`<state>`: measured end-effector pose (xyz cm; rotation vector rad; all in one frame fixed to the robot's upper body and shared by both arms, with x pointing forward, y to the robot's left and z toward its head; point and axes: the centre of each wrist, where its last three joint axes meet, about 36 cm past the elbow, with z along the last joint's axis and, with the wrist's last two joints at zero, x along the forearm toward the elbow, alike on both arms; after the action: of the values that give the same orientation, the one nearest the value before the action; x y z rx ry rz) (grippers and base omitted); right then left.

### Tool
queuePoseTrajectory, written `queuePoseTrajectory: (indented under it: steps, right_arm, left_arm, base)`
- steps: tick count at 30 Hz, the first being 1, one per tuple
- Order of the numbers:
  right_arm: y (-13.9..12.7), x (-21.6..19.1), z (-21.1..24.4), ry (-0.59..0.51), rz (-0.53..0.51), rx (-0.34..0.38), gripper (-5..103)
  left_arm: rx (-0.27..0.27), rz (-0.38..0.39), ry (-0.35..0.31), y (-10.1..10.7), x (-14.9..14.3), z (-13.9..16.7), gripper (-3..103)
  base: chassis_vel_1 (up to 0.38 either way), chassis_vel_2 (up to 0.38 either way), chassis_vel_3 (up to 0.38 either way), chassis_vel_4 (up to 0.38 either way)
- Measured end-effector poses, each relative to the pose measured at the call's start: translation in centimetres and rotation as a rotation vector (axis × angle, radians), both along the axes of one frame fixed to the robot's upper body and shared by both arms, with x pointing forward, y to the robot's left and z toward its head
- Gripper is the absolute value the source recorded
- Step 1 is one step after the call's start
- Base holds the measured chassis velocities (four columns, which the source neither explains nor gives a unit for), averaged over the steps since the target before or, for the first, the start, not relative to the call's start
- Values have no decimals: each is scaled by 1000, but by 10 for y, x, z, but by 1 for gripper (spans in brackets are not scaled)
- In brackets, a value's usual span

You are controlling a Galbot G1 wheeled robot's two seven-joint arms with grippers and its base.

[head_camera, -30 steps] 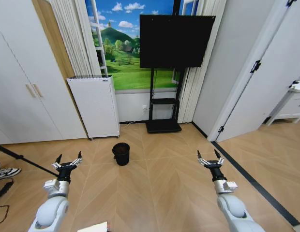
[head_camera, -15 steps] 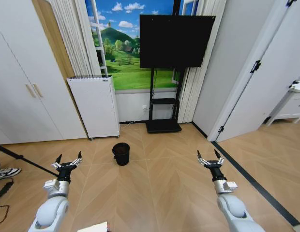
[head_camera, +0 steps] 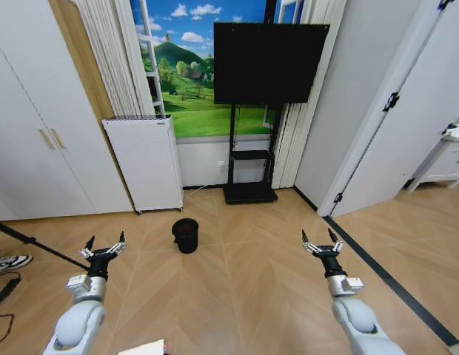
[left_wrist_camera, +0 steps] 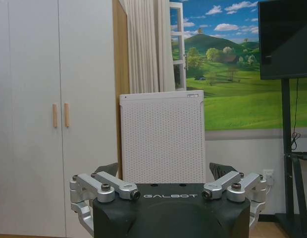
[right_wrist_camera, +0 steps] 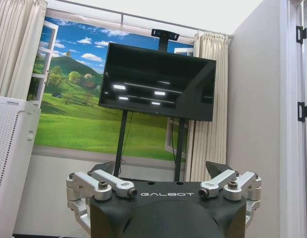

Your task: Pick up the trash bin and place the garbage on the floor into it.

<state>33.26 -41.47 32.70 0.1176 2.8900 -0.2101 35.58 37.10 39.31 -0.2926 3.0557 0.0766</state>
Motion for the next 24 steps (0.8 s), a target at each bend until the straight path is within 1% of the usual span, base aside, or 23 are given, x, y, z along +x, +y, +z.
queuePoseTrajectory:
  steps: [24]
  right_arm:
    - [0, 0, 0, 0, 0, 0, 100]
  left_arm:
    - [0, 0, 0, 0, 0, 0, 100]
  base:
    - [0, 0, 0, 0]
